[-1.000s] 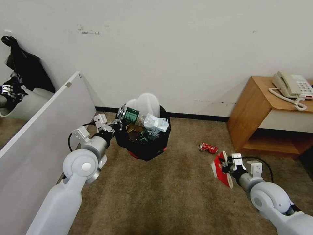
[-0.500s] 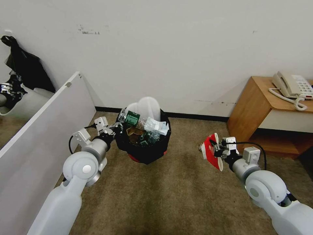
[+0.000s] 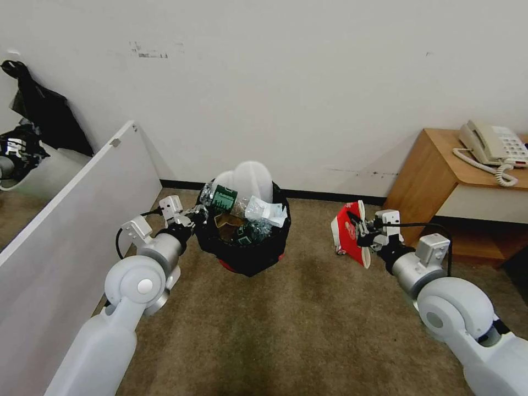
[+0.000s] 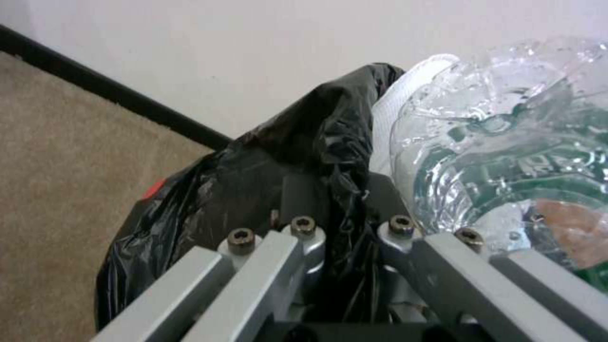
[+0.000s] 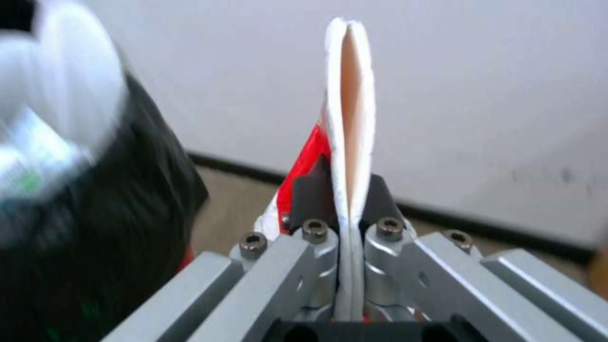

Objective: Pick up the trash bin, then pick up the garbage from the floor and place it into the trash bin.

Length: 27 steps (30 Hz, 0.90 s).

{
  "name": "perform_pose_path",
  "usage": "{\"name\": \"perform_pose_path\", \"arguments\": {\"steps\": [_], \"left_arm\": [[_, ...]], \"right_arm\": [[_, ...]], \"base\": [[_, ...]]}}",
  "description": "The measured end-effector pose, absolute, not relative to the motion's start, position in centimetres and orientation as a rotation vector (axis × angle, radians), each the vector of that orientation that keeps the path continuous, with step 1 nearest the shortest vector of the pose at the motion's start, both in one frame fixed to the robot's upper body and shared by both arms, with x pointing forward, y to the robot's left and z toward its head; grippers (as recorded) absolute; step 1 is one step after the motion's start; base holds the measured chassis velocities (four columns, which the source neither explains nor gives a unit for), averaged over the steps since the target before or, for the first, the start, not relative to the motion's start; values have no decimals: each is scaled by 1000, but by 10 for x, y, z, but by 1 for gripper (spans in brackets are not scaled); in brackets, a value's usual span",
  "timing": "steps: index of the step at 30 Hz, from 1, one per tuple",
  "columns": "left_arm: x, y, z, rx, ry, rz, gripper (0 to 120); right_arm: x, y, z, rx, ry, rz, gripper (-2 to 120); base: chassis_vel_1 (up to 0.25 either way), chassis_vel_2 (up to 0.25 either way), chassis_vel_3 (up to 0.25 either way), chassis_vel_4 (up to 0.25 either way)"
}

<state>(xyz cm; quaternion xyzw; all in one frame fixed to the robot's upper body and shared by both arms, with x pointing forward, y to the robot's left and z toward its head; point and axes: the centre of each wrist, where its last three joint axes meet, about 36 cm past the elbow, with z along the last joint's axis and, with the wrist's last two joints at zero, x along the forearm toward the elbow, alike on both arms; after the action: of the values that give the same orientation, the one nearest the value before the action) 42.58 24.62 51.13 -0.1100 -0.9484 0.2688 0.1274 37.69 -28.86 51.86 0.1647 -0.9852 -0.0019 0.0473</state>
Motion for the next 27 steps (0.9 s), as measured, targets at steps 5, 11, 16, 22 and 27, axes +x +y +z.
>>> {"name": "perform_pose_path", "arguments": {"steps": [5, 11, 16, 22, 27], "left_arm": [[423, 244, 508, -325, -2715, 758, 3], [423, 240, 509, -344, -2673, 765, 3], [423, 235, 508, -363, -2627, 752, 3], [422, 227, 504, -394, -2585, 742, 3], [422, 218, 499, -429, -2546, 741, 3]], "right_arm": [[393, -293, 529, 694, -3120, -11, 0], [406, -301, 533, 959, -3173, -22, 0], [413, -303, 534, 1080, -3194, -64, 0], [419, -305, 534, 1214, -3195, -89, 0], [423, -305, 534, 1342, -3149, -96, 0]], "base": [[0, 0, 0, 0], [0, 0, 0, 0], [0, 0, 0, 0], [0, 0, 0, 0], [0, 0, 0, 0]]}}
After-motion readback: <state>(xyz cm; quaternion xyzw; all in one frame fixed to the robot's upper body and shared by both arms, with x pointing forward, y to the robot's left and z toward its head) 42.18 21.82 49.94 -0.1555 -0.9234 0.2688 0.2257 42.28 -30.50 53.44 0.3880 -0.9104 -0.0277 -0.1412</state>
